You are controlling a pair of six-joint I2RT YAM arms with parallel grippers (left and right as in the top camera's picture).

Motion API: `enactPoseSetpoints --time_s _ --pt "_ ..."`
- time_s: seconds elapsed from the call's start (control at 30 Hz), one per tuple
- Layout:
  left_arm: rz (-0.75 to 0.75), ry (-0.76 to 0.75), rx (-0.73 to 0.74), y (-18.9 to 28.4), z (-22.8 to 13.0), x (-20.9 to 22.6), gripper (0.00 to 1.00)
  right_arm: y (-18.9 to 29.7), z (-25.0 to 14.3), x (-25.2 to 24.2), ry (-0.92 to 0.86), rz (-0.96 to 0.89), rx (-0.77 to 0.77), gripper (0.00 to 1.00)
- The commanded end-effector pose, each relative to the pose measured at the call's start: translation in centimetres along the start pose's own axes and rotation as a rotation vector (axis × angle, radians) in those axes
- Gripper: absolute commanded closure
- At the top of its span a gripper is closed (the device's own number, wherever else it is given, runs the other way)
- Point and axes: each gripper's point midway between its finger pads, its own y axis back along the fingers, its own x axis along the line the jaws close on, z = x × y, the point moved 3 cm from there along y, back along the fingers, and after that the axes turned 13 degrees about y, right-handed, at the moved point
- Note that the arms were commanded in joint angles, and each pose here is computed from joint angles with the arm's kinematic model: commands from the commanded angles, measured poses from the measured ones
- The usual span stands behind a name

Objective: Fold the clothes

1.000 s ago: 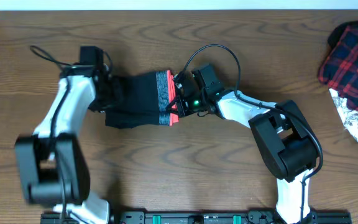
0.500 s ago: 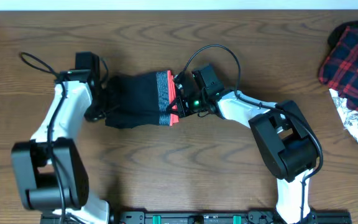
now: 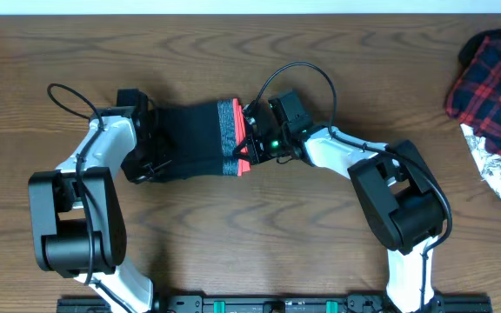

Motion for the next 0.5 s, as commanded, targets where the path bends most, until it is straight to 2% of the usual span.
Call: enactPoseSetpoints --time_s 0.0,0.27,0.37,0.47 --pt "0.054 -0.012 0.084 -2.6 -1.5 1.3 0.94 -0.4 -0.5 -0.6 -0.027 -0.012 0.016 0.96" --pt "-0.054 -0.04 -0.061 2.8 0.3 -0.4 0.92 -0.4 -0.6 -0.6 -0.029 -0.013 0.019 0.96" --pt "-0.119 -0.082 -0.154 5.4 0.9 -1.1 0.78 -0.4 -0.6 -0.6 -0.029 -0.013 0.019 0.95" --pt "-0.175 -0.138 -0.246 7.8 1.4 -1.6 0.75 -0.3 -0.5 -0.7 -0.014 -0.014 0.015 0.93"
